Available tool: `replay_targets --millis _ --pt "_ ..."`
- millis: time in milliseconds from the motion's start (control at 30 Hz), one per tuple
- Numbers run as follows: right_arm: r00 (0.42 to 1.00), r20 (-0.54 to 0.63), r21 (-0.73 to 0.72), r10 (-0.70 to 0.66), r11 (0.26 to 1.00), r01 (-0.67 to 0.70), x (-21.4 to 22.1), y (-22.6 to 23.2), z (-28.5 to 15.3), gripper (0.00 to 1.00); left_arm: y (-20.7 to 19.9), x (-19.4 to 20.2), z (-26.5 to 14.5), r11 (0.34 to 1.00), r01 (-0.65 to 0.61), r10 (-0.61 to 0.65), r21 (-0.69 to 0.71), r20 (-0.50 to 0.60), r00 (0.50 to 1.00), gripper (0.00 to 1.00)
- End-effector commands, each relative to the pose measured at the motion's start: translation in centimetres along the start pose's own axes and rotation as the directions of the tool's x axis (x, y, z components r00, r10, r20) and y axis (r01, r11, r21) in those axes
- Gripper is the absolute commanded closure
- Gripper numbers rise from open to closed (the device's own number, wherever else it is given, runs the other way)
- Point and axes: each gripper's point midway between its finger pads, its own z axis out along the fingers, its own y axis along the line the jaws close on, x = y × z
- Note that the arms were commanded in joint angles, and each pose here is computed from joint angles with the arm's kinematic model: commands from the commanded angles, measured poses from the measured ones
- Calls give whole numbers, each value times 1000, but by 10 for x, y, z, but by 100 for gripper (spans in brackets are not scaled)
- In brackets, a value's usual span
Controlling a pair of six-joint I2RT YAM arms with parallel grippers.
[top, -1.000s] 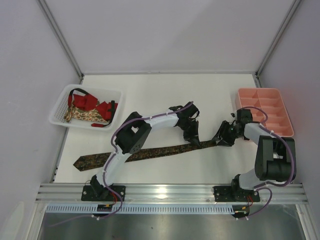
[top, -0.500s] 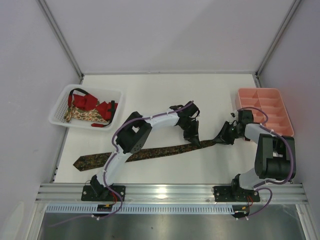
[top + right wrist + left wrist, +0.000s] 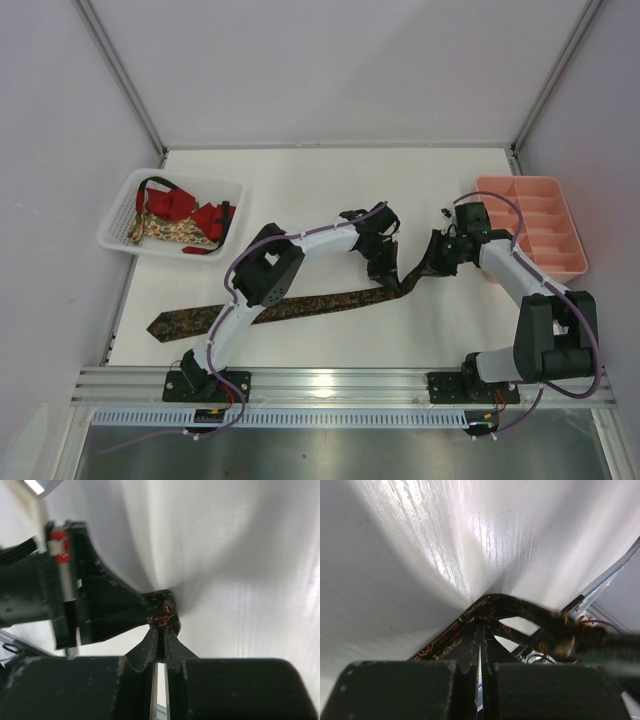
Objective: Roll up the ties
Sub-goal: Roll the tie
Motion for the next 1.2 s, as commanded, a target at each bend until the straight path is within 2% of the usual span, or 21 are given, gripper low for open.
replay_targets --millis 0,267,800,1000,1167 --pt "998 24 5 -51 999 51 -1 22 -13 100 12 -4 -2 999 16 -15 -52 5 1000 100" --pt "997 -10 10 -82 997 82 15 40 -4 100 12 -4 -16 998 -8 11 -70 46 999 100" --pt "993 33 79 -110 991 107 17 35 -11 100 0 9 -59 996 -85 87 -32 88 992 100" --pt "993 38 75 -109 992 106 17 37 -9 100 27 22 -74 995 -51 59 -85 99 993 99" --pt "993 51 82 -110 991 106 13 38 -6 100 33 35 -82 996 -65 71 -68 92 993 99"
